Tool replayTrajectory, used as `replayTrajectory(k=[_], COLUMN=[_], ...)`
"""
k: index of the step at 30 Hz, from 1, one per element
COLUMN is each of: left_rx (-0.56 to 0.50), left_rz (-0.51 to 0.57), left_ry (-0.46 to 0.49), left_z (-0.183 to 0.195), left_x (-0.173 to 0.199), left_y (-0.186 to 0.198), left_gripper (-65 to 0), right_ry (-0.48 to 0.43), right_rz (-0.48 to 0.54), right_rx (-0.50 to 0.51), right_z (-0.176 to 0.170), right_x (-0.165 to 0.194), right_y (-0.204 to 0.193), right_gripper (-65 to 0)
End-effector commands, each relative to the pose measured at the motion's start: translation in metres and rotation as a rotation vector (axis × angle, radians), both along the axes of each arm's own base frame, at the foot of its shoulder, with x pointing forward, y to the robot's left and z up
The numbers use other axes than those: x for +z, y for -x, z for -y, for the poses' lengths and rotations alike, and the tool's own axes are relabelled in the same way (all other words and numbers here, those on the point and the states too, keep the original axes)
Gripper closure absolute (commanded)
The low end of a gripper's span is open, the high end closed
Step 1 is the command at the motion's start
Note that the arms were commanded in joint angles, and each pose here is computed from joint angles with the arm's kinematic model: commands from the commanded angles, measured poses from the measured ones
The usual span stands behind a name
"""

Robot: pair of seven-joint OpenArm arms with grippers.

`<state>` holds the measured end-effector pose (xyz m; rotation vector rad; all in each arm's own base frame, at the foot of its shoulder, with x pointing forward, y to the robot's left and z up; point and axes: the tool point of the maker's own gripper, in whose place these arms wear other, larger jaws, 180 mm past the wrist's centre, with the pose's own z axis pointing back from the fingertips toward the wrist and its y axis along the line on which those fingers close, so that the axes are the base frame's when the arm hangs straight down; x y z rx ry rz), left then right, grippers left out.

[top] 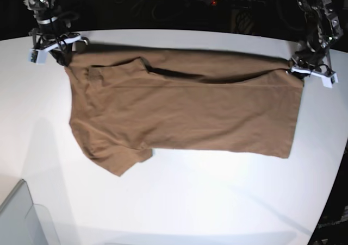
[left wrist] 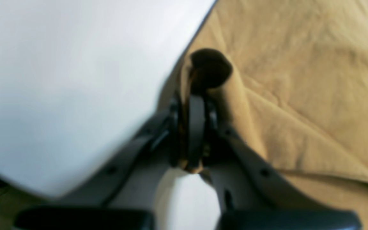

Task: Layout the t-shirt on the table in an organized manner, then fold the t-shirt properly
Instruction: 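Pull the lifted edge with both grippers away from the shirt body, then hold the edge with both grippers and drag the shirt taut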

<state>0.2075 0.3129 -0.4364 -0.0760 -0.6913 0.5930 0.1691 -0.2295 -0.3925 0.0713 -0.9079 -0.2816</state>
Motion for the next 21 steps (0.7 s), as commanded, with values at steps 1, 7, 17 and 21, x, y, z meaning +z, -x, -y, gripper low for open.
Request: replayTrajectory(k=[1,7,17,21], left_rx=[0.011,-0.032,-0.096,-0.080], left_rz=[-0.095,-0.047,-0.062,-0.056], left_ry=[-0.007,-0.049,0.061,0.088], left_z=[-0.005,-0.002,0.011,0.005], left_x=[-0.009,0.018,0.065,0.077], left_y=[0.023,0.018,-0.038,-0.047], left_gripper=[0.0,0.0,0.0,0.0], right_ry=[0.012,0.012,0.039,0.041], right_rz=[0.030,0.044,0.074,0.080], right_rx=[0.007,0.017,0.092,0.085], right_z=[0.002,0.000,-0.006,-0.003], right_x=[0.009,0.014,0.047,0.050], right_y=[-0.003,-0.006,-0.043,-0.049], right_gripper=[0.0,0.0,0.0,0.0])
